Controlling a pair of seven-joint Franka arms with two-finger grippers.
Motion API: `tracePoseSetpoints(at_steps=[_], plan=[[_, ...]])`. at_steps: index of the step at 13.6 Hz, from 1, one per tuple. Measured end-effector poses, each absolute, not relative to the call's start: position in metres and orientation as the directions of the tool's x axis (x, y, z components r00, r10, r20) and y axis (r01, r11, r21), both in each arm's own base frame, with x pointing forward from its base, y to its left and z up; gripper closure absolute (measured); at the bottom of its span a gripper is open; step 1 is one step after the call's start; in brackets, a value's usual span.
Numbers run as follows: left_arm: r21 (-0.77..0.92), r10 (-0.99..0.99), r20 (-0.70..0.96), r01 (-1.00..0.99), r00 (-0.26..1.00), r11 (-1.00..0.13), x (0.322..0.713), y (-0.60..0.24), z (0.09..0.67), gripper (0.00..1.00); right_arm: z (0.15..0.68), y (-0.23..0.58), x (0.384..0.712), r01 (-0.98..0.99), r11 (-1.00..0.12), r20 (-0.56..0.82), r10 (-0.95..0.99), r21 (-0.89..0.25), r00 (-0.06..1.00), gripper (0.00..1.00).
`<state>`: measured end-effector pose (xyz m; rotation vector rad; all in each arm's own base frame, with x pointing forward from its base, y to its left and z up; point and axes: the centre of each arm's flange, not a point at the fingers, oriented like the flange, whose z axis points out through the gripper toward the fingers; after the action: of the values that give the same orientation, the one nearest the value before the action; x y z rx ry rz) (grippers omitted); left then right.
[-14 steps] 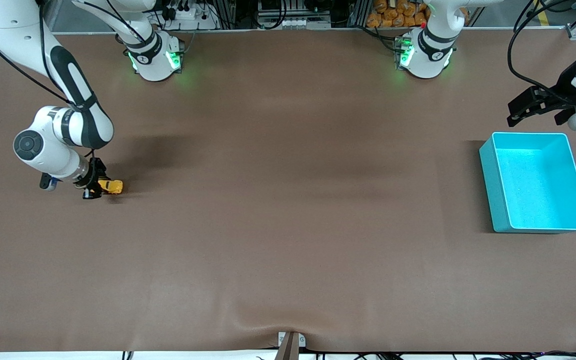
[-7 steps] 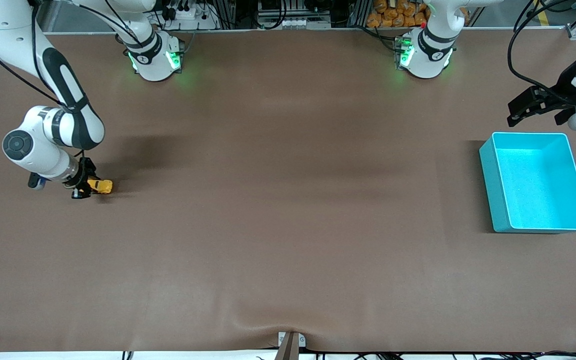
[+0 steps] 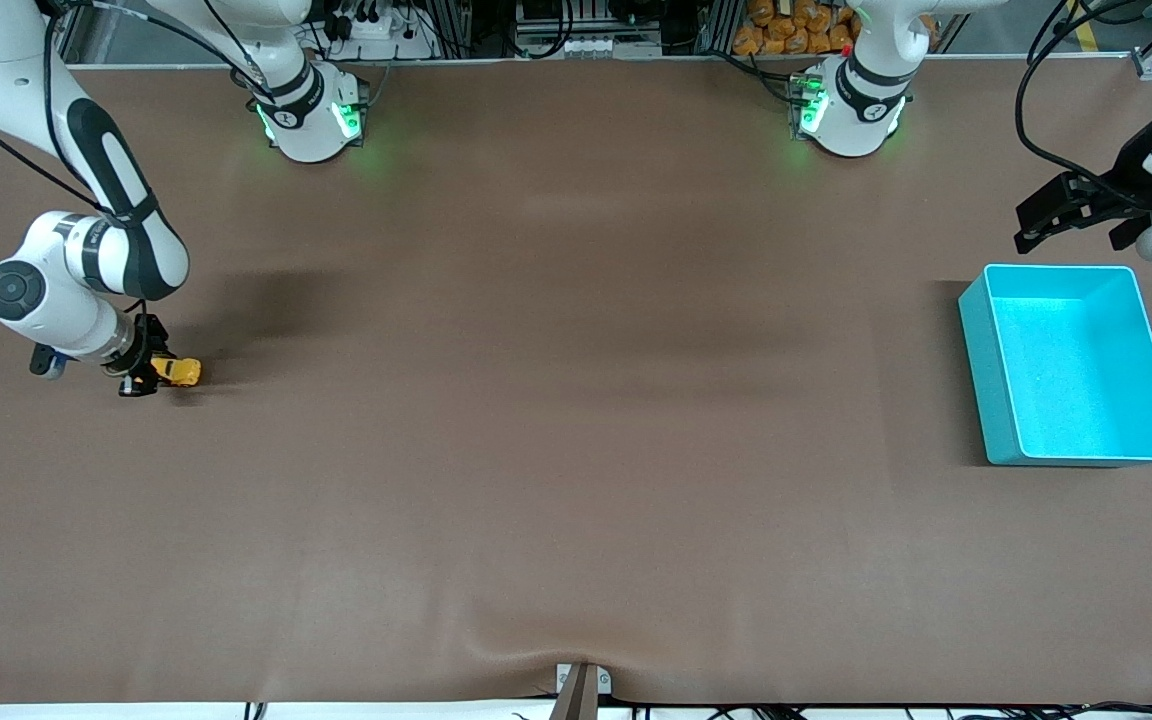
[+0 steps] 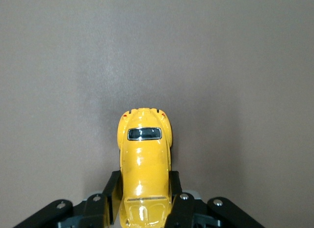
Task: Wind and store yellow beetle car
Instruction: 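Pull the held car backward along the table with the right gripper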
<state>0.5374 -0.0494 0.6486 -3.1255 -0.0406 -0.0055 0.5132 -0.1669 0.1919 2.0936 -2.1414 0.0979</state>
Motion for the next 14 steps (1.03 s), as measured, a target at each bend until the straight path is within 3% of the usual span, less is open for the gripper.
tracePoseSetpoints(at_steps=[14], plan=[[-0.016,0.026,0.004,0.026,1.000,-1.000,0.537,-0.049,0.649,0.00,0.192,-0.219,0.507,-0.999,-0.025,0.174,-0.984,0.048,0.033,0.57]])
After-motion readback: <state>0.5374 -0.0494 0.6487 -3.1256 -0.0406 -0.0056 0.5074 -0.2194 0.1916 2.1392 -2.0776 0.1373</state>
